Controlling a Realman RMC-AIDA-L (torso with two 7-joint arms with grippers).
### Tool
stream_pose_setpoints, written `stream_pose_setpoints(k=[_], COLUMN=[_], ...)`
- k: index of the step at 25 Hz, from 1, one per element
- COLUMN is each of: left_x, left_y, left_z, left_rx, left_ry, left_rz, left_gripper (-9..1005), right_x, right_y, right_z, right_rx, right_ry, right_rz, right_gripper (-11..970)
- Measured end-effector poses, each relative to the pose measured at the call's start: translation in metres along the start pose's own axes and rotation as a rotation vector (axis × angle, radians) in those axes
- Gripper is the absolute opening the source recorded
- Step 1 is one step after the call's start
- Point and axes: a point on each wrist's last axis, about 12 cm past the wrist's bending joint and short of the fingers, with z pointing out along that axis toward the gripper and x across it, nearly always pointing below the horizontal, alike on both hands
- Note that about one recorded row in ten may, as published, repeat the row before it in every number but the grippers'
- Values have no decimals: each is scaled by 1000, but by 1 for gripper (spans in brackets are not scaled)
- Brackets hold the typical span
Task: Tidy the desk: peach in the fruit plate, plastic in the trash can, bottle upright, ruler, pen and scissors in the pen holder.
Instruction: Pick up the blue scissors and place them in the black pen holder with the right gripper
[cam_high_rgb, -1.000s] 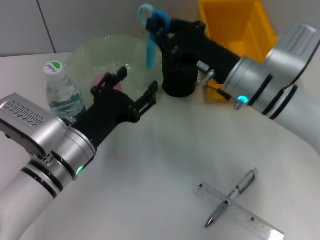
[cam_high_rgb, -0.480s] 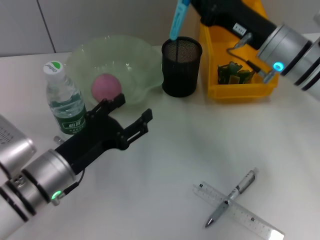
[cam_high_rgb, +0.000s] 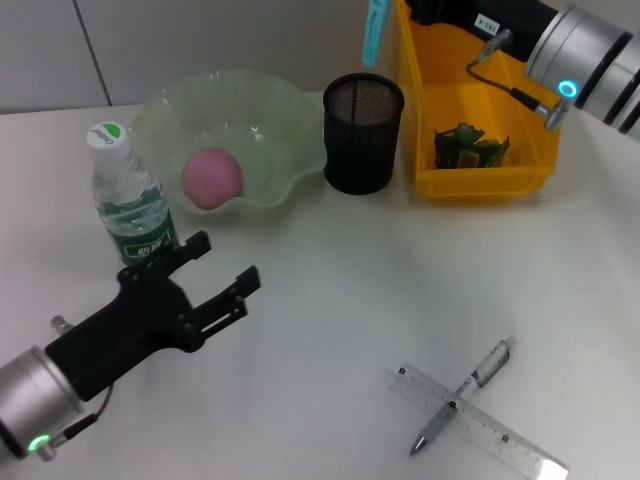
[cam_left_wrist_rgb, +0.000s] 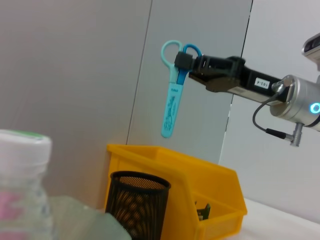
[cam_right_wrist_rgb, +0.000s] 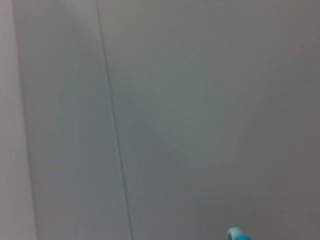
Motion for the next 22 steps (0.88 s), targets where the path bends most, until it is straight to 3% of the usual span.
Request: stream_pose_setpoints(k=[13, 22], left_x=[0, -5], left_y=[11, 20], left_z=[-18, -11], left_rx=[12, -33], left_ry=[43, 20], left_rz=[-14, -13], left_gripper=[805, 805], right_x=[-7, -5], right_y=[-13, -9], right_z=[13, 18], right_rx=[72, 67], right_ry=[98, 103], right_rz=[16, -46], right_gripper=[141, 150])
